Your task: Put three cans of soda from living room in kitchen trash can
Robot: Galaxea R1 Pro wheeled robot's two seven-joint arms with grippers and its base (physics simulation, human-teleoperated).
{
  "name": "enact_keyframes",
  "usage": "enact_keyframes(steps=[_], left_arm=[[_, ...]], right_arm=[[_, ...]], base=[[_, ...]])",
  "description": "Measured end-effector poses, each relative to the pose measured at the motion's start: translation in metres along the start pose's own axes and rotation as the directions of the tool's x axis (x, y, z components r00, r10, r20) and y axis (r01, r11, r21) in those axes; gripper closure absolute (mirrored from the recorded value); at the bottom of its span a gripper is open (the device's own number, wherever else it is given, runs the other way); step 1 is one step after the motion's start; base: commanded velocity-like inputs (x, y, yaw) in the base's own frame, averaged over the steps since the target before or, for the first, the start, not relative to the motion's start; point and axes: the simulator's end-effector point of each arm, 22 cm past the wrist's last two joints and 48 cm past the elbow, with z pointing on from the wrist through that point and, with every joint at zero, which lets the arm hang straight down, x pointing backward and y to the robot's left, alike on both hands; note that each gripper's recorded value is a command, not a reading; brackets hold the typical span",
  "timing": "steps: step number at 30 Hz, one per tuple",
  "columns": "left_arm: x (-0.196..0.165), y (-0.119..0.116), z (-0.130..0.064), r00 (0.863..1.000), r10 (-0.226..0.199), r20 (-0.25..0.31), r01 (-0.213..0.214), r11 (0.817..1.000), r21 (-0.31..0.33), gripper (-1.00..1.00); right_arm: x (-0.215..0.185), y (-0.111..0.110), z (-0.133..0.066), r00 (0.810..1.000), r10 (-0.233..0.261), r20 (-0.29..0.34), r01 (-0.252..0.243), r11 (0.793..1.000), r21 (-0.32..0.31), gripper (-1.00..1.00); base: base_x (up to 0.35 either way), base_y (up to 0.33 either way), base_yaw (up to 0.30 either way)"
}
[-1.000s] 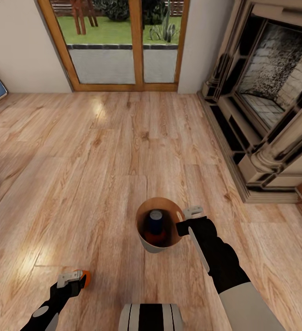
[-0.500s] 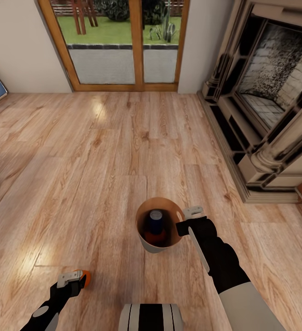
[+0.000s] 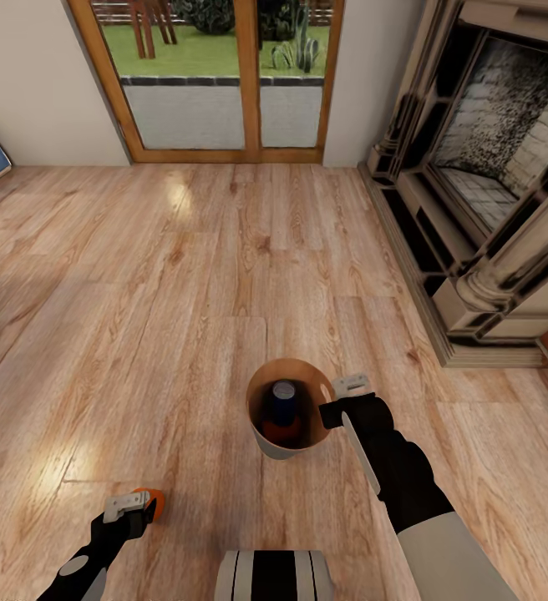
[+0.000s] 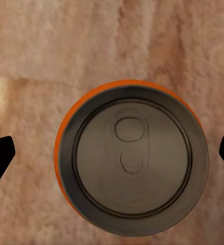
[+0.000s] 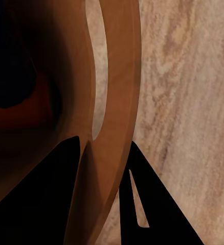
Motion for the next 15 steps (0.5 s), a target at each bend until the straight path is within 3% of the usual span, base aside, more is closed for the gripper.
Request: enact_keyframes(steps=[15], left_arm=[[0.0,0.0,0.0,1.0,0.0,0.0,0.0,1.0,0.0,-1.0]], right_arm=[[0.0,0.0,0.0,1.0,0.0,0.0,0.0,1.0,0.0,1.0]], base=[[0.01,0.0,0.0]])
